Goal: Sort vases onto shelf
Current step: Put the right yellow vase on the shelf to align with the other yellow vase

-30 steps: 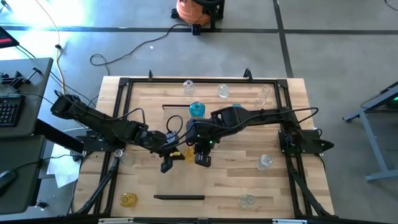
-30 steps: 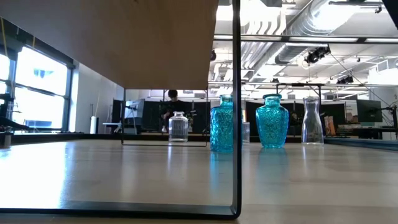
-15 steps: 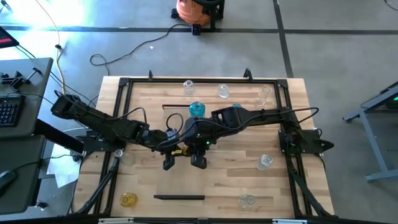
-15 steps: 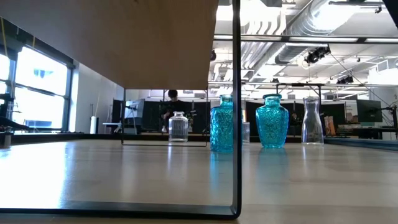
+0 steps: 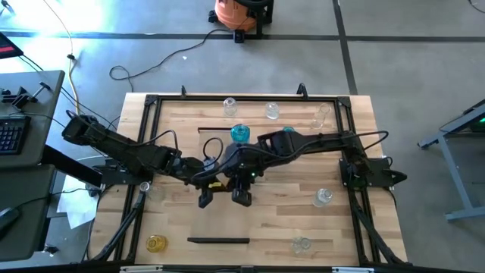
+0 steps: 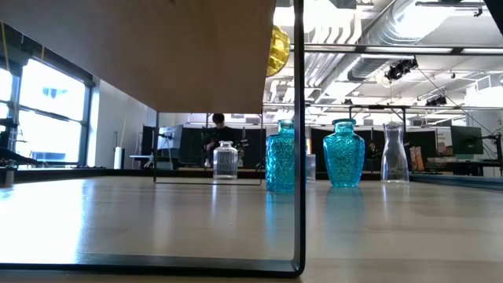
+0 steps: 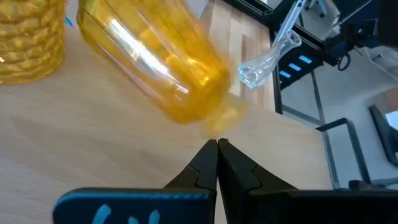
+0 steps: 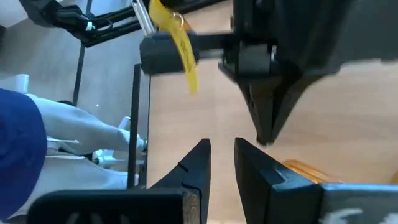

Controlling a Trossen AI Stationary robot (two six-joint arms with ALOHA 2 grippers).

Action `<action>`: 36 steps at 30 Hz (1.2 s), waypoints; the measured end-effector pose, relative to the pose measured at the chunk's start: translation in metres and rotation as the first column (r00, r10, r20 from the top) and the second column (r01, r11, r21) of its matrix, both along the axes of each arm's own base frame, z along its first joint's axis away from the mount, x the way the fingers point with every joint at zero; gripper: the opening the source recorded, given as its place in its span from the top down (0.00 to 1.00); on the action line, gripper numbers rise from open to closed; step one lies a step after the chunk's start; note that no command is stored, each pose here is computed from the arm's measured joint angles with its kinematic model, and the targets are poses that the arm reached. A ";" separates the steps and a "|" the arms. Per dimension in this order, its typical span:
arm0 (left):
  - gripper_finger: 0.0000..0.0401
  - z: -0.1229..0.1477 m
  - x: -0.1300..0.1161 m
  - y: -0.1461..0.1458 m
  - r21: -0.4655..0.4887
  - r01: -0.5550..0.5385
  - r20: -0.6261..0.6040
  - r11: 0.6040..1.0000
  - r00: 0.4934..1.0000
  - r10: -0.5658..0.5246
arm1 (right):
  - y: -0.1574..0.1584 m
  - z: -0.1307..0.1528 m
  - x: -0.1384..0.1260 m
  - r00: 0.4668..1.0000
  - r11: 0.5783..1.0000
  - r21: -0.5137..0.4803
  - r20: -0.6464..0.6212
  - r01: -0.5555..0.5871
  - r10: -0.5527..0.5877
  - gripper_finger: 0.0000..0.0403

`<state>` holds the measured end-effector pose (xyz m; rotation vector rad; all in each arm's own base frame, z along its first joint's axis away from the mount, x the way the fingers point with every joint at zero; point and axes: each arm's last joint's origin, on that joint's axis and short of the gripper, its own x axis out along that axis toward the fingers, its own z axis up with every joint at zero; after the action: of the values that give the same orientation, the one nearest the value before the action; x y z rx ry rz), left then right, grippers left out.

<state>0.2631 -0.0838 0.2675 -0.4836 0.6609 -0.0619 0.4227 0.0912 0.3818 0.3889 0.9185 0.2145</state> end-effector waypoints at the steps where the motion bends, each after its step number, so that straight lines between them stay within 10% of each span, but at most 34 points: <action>1: 1.00 0.000 0.000 0.000 -0.002 0.005 -0.003 1.000 1.000 -0.005 | 0.002 -0.001 -0.002 1.000 1.000 0.002 -0.022 0.002 -0.002 0.87; 10: 1.00 -0.002 -0.002 -0.002 -0.009 0.014 -0.026 1.000 1.000 -0.014 | 0.026 -0.023 -0.048 0.898 0.965 -0.262 -0.415 0.034 -0.144 0.87; 36: 1.00 -0.001 -0.002 -0.002 -0.001 0.020 -0.019 1.000 1.000 -0.020 | 0.006 -0.078 -0.033 0.849 0.864 -0.499 -0.426 0.069 -0.314 1.00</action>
<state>0.2613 -0.0855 0.2662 -0.4790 0.6844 -0.0761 0.3900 0.0975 0.3033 0.0774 1.3899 -0.3203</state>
